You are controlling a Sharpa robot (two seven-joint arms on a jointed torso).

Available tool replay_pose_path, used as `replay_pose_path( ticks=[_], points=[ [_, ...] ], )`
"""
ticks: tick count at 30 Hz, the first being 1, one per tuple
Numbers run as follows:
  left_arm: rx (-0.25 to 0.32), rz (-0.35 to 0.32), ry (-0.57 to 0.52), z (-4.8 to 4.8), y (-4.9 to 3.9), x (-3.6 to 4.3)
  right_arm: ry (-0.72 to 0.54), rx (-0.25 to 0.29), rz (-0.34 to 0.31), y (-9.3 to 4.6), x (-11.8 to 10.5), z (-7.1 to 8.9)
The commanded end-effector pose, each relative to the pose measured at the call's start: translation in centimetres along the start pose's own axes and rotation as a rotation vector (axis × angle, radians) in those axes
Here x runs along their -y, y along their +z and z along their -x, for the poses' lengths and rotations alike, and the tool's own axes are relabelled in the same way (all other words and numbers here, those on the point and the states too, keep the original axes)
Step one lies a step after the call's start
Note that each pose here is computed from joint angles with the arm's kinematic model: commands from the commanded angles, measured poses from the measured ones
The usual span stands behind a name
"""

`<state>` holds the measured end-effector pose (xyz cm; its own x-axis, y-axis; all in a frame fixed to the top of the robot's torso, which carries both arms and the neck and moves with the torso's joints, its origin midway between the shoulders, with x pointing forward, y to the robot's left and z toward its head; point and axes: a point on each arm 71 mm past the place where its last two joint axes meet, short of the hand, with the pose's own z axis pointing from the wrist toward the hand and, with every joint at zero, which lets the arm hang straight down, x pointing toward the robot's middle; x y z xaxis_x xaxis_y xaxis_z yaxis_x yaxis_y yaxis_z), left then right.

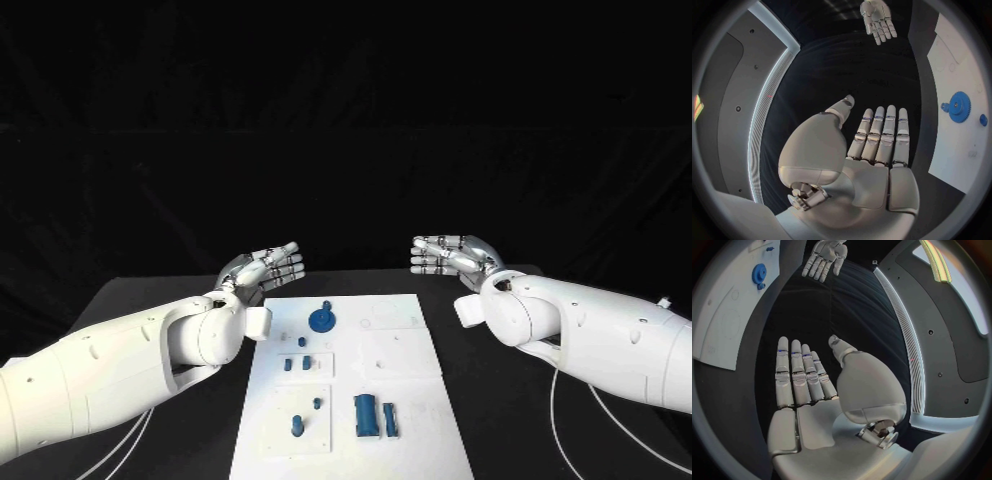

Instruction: Assemble the parts on the task board

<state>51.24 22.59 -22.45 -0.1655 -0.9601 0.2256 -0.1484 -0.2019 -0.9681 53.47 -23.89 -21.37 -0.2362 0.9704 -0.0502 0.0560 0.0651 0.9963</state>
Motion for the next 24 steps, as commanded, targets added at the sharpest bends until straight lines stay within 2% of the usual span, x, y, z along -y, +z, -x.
replay_pose_path(
  ticks=[1,7,16,24],
  points=[
    [0.005,-0.005,0.012,-0.35,-0.21,-0.14,0.001,0.014,0.006,-0.2,0.1,-0.4],
    [0.049,-0.03,0.065,-1.32,-1.18,-0.67,0.027,0.066,0.029,-1.5,0.5,-2.0],
    [0.14,-0.104,0.178,-3.46,-3.56,-1.33,0.063,0.184,0.06,-4.8,1.1,-5.3],
    [0.165,-0.129,0.208,-4.06,-4.29,-1.4,0.068,0.219,0.064,-5.9,1.1,-6.3]
  ],
)
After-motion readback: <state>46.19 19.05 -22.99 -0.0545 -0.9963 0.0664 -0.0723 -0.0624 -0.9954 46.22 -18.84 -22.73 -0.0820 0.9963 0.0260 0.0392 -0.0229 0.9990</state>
